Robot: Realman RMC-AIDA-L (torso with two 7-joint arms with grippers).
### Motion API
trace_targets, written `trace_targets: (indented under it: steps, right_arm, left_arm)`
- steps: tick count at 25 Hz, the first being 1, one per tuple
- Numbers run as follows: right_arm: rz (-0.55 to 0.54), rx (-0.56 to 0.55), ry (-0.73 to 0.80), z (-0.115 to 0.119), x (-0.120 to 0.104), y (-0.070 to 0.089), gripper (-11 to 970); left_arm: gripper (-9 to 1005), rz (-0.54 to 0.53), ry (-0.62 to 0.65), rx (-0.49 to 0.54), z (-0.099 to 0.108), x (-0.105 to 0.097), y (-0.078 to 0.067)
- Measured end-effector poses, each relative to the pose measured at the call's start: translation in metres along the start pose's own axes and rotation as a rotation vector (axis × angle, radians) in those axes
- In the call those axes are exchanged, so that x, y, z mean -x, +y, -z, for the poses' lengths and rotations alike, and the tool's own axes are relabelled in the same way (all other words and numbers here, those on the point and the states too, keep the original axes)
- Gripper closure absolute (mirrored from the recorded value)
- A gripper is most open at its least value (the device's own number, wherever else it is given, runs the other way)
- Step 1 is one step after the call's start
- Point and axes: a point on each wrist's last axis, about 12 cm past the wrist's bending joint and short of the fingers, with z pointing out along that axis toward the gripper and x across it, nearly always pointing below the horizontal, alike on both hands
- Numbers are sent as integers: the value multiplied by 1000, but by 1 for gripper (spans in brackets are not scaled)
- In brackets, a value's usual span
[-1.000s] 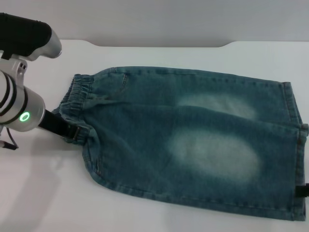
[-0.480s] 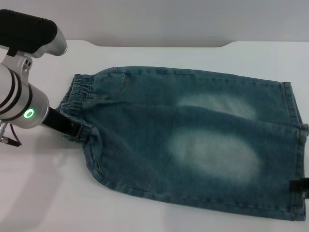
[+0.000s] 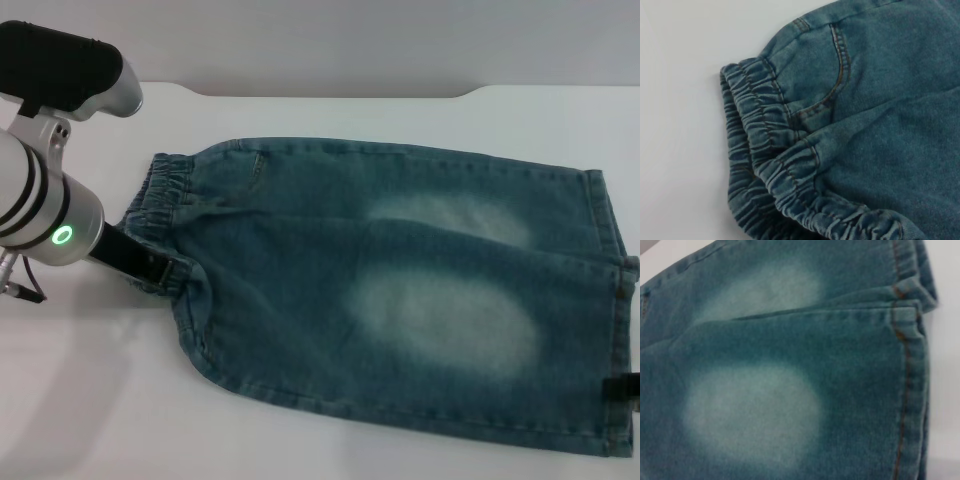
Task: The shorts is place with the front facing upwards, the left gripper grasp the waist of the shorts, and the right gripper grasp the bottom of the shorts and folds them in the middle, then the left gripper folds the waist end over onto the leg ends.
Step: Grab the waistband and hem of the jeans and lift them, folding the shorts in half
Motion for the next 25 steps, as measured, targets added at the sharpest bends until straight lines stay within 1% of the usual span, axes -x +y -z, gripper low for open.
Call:
trace_targets:
  steps: [4, 15, 25]
  right_arm:
    - [7, 0, 7, -2, -1, 2, 469]
    - [-12, 0, 14, -1, -6, 0, 468]
    - [-21, 20, 29, -8, -10, 1, 468]
  left_arm:
    - [899, -3, 2, 0, 0, 0, 0]
    - [895, -8, 6, -1, 0, 0, -1]
    - [892, -5, 11, -1, -1, -2, -1]
